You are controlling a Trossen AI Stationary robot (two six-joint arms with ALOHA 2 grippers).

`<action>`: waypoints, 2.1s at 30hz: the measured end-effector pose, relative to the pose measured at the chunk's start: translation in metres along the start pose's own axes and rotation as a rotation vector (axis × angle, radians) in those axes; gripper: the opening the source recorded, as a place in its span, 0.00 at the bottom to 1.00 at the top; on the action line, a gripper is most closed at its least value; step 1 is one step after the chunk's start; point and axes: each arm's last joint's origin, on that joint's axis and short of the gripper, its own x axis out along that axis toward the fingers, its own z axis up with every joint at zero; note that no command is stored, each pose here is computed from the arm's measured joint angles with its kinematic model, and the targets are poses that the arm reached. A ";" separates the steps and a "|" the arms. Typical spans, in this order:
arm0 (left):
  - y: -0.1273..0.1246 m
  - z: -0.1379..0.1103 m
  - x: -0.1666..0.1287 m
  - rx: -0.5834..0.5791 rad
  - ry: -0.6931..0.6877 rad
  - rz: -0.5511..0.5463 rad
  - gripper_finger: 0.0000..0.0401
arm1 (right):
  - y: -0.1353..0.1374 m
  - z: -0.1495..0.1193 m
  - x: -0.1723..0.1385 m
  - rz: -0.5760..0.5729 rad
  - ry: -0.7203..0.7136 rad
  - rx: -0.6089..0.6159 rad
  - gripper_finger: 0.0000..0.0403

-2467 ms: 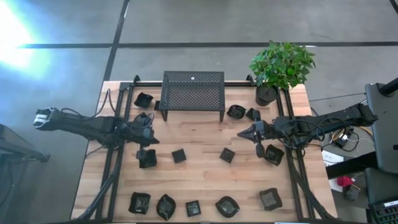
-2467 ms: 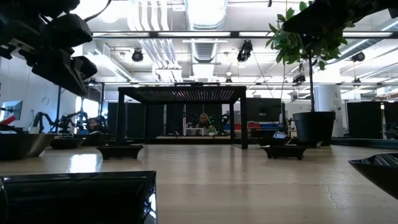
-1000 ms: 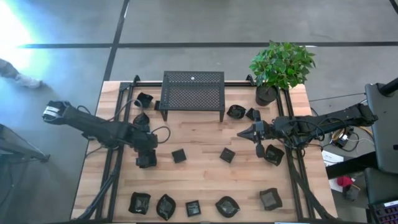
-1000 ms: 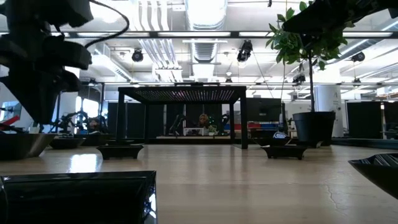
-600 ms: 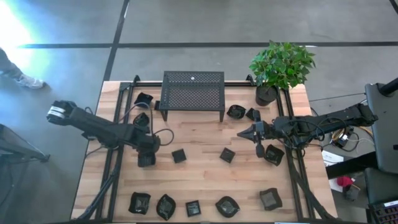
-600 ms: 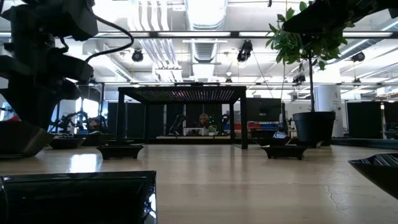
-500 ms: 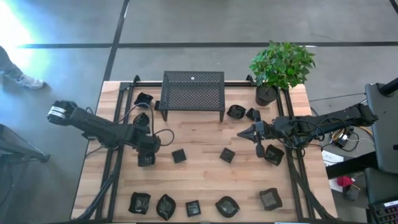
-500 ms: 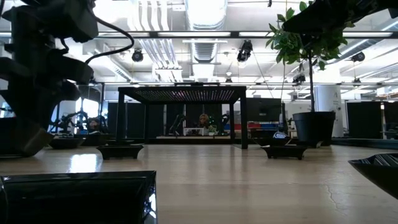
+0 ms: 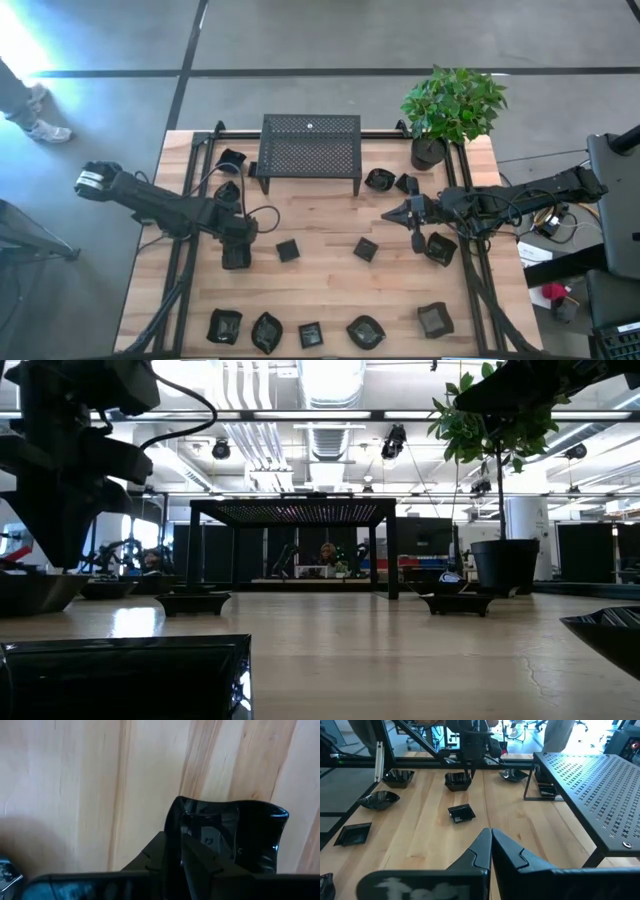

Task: Pick & Place Mini shaped plates
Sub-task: Stack the black distorted square plate on top of the other black distorted square plate

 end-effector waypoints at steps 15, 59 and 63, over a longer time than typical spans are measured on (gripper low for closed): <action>-0.001 0.005 0.011 0.003 -0.029 0.026 0.13 | 0.000 0.000 0.000 0.000 0.000 0.000 0.02; 0.027 0.071 0.016 0.391 0.053 -0.009 0.00 | 0.000 0.000 0.000 0.000 0.001 0.003 0.02; 0.031 0.076 0.028 0.417 0.102 -0.020 0.00 | 0.000 0.000 0.000 0.000 0.001 0.003 0.02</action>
